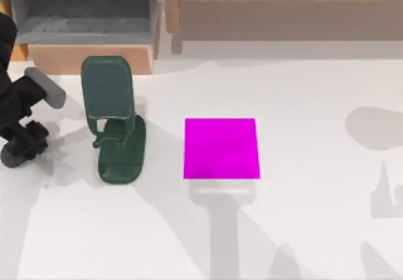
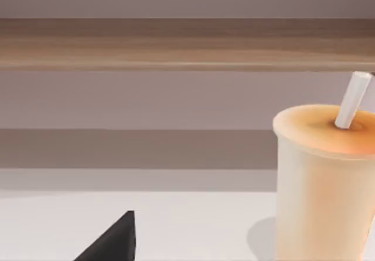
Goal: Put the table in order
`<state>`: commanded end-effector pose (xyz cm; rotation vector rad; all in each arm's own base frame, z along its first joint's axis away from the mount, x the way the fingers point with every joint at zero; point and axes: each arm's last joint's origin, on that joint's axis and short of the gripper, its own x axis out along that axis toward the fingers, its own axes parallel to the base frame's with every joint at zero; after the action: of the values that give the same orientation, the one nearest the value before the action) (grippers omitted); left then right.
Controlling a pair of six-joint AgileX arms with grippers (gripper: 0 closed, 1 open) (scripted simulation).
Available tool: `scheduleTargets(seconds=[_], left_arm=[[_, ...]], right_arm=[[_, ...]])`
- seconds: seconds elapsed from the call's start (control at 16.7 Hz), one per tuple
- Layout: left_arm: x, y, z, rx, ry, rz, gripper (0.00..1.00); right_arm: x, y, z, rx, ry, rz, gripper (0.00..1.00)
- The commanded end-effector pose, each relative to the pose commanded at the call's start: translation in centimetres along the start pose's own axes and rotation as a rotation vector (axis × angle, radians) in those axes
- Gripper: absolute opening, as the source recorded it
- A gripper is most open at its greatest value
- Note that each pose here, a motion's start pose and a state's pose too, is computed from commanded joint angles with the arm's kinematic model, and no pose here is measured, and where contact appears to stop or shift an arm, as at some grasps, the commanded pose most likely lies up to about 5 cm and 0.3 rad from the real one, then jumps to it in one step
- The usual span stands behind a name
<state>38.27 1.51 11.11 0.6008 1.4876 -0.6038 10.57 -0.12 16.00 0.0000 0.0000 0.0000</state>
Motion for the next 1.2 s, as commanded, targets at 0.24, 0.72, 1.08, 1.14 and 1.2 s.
scheduleTargets(seconds=[0.24,0.72,1.08,1.14,1.2], left_arm=[[-0.3,-0.1,0.1,0.002,-0.005,0.002,0.00],[-6.8,0.1,0.2,0.006,0.017,-0.021,0.00],[-10.3,-0.1,0.1,0.002,-0.005,0.002,0.00],[-10.1,0.0,0.0,0.003,-0.003,0.001,0.00],[-10.1,0.0,0.1,0.002,-0.004,0.002,0.00]], right_arm=[[0.0,0.0,0.0,0.000,0.000,0.000,1.00],[0.0,0.0,0.0,0.000,0.000,0.000,1.00],[0.0,0.0,0.0,0.000,0.000,0.000,1.00],[0.0,0.0,0.0,0.000,0.000,0.000,1.00],[0.0,0.0,0.0,0.000,0.000,0.000,1.00]])
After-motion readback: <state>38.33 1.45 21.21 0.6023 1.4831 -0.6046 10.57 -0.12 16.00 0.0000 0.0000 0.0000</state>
